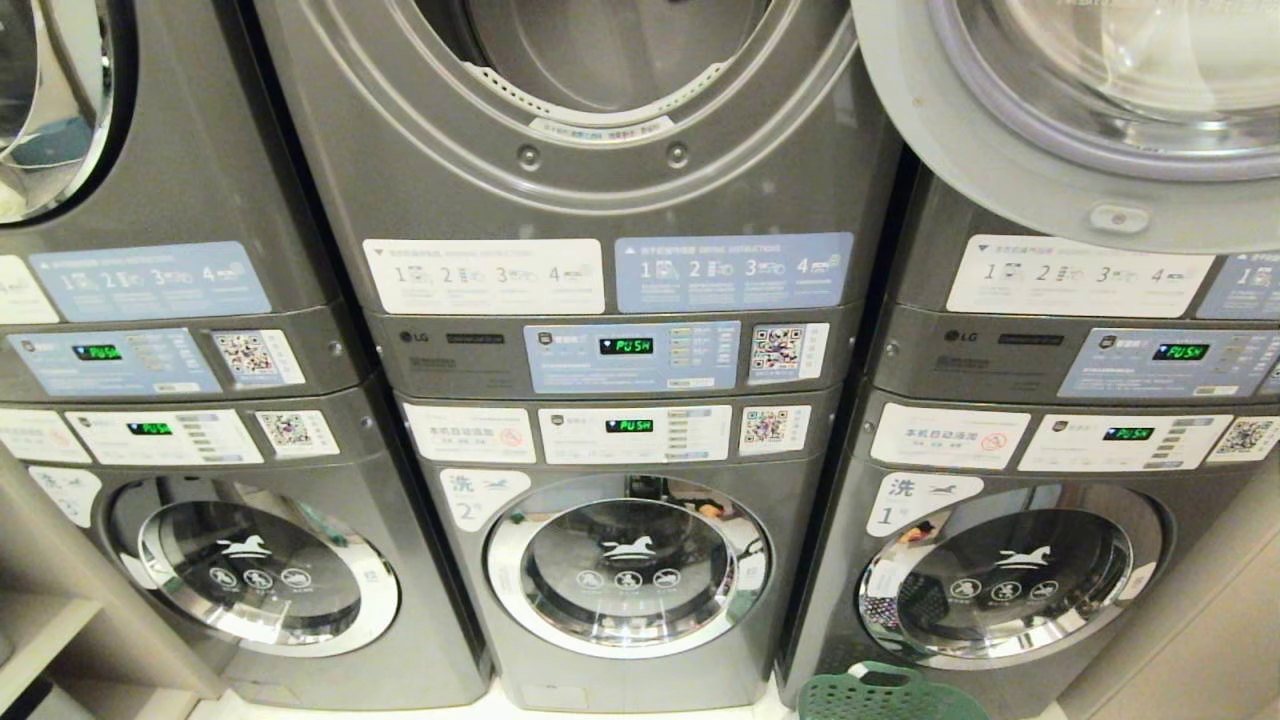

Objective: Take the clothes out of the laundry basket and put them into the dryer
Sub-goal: Take the clothes out of the basket

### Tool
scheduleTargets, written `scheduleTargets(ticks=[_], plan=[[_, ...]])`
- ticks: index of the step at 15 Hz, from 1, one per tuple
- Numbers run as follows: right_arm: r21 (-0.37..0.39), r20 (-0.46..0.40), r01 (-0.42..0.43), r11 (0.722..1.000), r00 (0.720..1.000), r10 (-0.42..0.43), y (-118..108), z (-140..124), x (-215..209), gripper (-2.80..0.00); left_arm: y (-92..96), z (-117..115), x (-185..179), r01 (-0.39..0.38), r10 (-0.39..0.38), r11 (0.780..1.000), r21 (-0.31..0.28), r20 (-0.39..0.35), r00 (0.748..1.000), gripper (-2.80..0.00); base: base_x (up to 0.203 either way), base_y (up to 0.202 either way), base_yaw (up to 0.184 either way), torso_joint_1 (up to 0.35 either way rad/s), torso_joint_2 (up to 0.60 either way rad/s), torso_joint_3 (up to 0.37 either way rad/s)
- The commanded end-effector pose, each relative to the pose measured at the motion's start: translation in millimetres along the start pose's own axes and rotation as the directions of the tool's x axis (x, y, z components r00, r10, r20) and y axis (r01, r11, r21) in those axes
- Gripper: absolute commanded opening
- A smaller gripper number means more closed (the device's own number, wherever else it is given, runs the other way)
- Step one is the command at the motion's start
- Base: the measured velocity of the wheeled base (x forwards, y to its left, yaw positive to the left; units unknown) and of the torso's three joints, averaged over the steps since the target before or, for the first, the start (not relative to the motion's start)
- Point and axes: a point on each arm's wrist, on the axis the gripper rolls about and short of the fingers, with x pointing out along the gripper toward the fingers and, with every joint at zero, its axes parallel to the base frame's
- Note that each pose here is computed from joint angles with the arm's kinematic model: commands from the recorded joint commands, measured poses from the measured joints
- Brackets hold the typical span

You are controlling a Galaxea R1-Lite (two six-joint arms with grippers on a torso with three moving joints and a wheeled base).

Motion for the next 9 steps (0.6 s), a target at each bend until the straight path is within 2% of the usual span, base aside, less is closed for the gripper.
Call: scheduleTargets(ticks=[1, 9], plan=[[0.000, 0.001, 0.000, 1.000, 1.000, 0.000, 0.0, 0.1, -0.1, -2.80, 0.0, 0.1, 0.1, 0.000, 0.000, 1.000, 0.000, -0.001, 1.000, -2.80, 0.000, 0.000, 0.000, -0.128, 0.28, 0.159], [0.006, 0.000, 0.001, 1.000, 1.000, -0.001, 0.0, 0.1, 0.1, -2.80, 0.0, 0.1, 0.0, 0.000, 0.000, 1.000, 0.000, 0.000, 1.000, -2.80, 0.000, 0.000, 0.000, -0.137, 0.31, 0.165]])
